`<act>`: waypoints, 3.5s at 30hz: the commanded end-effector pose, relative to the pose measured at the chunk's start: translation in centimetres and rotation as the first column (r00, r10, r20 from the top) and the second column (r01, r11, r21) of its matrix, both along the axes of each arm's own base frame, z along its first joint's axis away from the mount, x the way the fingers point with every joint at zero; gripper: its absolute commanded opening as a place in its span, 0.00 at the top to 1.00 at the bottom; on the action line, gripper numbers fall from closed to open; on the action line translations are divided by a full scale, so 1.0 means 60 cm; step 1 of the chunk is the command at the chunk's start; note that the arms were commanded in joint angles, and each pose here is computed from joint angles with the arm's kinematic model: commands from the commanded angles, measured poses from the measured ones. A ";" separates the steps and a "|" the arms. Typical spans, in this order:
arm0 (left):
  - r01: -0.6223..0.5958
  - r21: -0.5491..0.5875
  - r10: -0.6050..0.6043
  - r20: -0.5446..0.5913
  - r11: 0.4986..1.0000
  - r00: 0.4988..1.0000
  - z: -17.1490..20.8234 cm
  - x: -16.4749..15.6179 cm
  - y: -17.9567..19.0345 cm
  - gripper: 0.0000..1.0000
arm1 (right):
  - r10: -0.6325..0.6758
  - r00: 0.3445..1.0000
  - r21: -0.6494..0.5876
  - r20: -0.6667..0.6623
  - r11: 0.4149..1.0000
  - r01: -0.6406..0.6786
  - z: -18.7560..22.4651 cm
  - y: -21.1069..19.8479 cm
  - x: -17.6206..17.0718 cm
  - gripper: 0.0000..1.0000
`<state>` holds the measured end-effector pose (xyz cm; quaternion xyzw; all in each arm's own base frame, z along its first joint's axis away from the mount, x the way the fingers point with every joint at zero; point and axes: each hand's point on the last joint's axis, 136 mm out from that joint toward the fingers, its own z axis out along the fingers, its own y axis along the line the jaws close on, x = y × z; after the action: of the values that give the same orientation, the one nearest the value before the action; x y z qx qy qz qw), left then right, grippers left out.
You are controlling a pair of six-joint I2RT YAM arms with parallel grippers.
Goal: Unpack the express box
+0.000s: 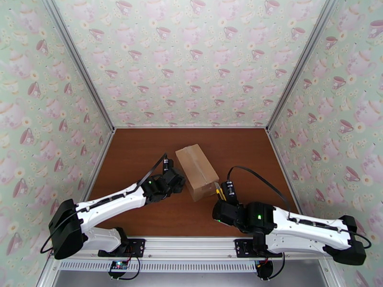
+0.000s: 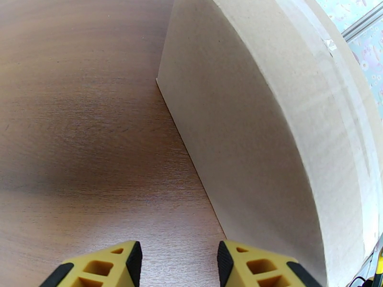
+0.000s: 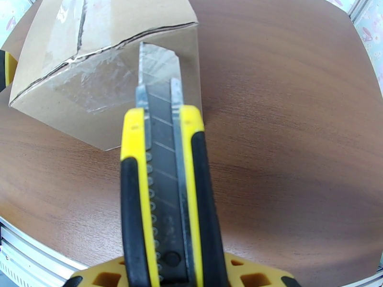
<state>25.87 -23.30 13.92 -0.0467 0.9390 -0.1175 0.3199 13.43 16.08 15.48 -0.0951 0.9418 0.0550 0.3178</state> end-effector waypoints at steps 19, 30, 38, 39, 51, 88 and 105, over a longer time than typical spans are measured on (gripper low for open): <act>0.001 -0.028 -0.001 0.001 1.000 1.000 0.002 -0.003 0.002 0.52 | -0.021 0.999 0.024 0.035 1.000 0.020 0.024 0.013 0.009 1.00; -0.003 -0.029 0.003 -0.001 1.000 1.000 0.000 -0.004 0.004 0.52 | -0.033 0.999 0.025 0.032 0.999 0.033 0.023 0.005 0.008 1.00; -0.004 -0.029 0.004 -0.004 1.000 1.000 -0.002 -0.003 0.004 0.52 | -0.035 0.999 0.018 0.035 0.999 0.035 0.023 0.003 0.007 1.00; -0.003 -0.028 0.003 -0.003 1.000 1.000 -0.003 -0.003 0.004 0.52 | -0.035 0.999 0.016 0.037 0.999 0.034 0.023 0.003 0.007 1.00; -0.003 -0.028 0.003 -0.004 1.000 1.000 -0.002 -0.004 0.004 0.52 | -0.045 0.998 0.014 0.040 0.999 0.044 0.025 0.002 0.008 1.00; -0.004 -0.028 0.004 -0.004 1.000 1.000 -0.003 -0.003 0.005 0.52 | -0.051 0.998 -0.023 0.038 0.998 0.052 0.025 -0.001 0.009 1.00; -0.007 -0.027 0.007 -0.004 1.000 1.000 -0.004 -0.006 0.009 0.52 | -0.037 0.998 -0.021 0.046 0.999 0.038 0.030 0.011 0.012 1.00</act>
<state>25.72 -22.93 13.51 -0.0487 0.9393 -0.1180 0.3186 13.77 16.05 16.00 -0.0837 0.9430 0.0243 0.3212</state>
